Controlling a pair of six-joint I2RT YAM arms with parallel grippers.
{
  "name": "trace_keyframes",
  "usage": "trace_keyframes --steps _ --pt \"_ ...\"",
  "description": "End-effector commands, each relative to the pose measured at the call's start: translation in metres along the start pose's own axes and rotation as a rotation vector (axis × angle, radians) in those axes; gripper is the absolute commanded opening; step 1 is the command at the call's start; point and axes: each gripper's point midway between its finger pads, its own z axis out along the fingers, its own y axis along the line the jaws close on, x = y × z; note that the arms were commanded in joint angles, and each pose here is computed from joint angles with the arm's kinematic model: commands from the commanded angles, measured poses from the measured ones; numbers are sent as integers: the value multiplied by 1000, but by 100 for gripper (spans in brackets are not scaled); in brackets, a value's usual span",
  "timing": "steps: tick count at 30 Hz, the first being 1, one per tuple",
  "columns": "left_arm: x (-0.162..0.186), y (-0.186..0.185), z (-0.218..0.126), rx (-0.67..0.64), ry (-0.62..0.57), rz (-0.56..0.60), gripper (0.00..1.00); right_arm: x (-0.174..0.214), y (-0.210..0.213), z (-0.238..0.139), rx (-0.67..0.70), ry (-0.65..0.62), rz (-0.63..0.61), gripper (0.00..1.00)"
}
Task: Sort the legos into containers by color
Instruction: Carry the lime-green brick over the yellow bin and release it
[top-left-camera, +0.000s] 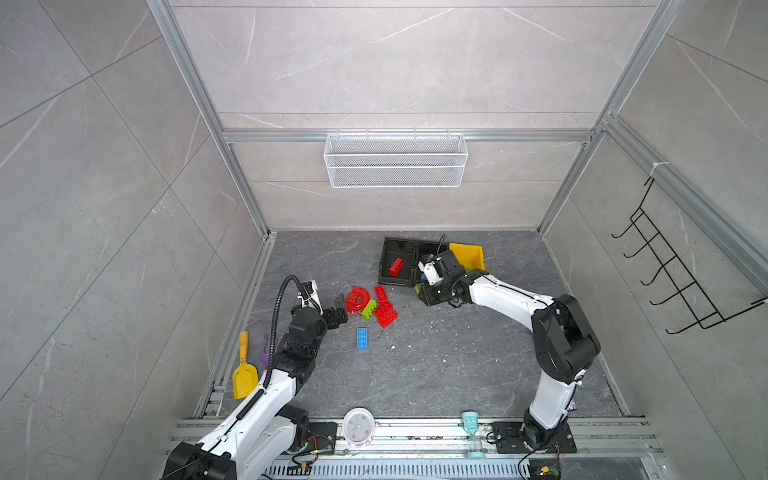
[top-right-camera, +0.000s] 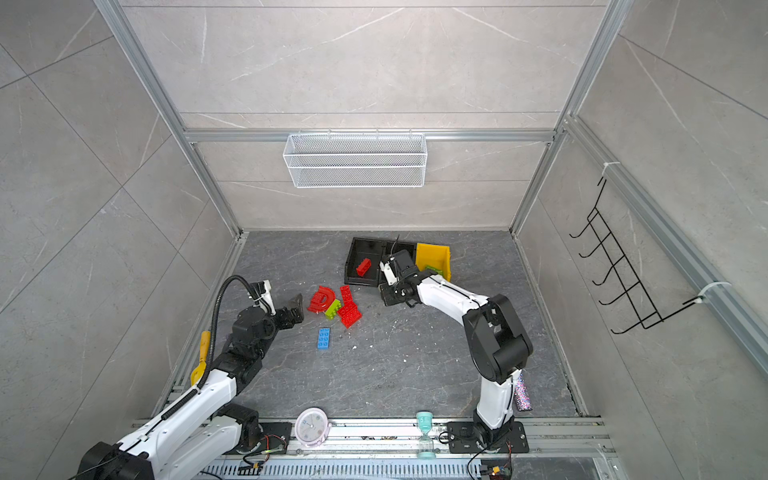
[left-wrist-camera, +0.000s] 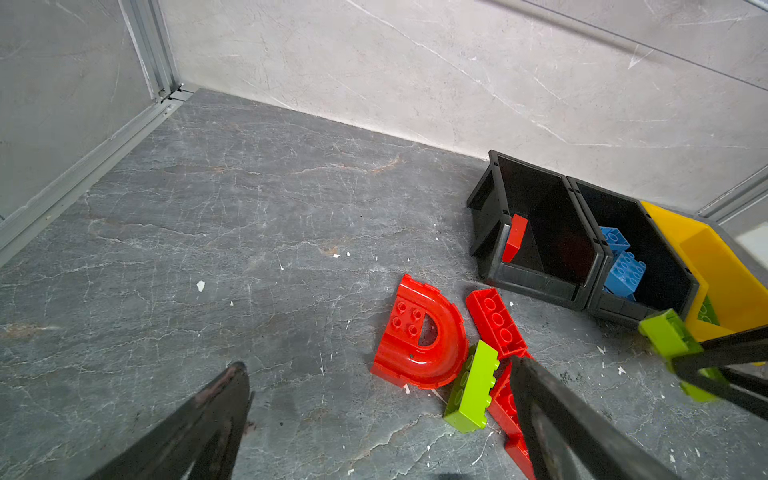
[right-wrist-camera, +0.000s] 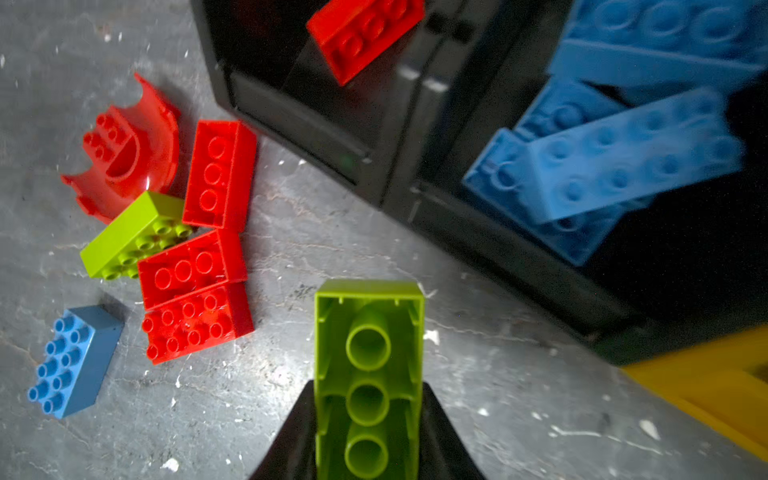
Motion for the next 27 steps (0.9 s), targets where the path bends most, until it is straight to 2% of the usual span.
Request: trace_keyframes --steps 1,5,7,14,19,20,23,24,27 --pt "-23 -6 -3 19 -64 2 100 -24 -28 -23 -22 -110 117 24" --pt "-24 -7 -2 25 -61 3 100 -42 -78 -38 -46 -203 285 23" --pt "-24 -8 -2 27 -61 5 100 -46 -98 -42 -24 -224 329 23" --pt "-19 -9 2 32 -44 10 100 -52 -137 -39 64 -218 347 24" --pt "-15 -9 7 31 -25 14 100 -54 -143 -37 88 -205 332 27" --pt "-15 -9 7 31 -26 14 100 -55 -143 -38 90 -208 331 30" --pt "-15 -16 6 68 -21 25 100 -55 -146 -43 112 -218 330 53" --pt "-16 -17 6 75 -20 27 100 -56 -146 -46 115 -225 329 58" --pt "-14 -17 6 71 -7 37 100 -59 -138 -58 94 -249 321 63"
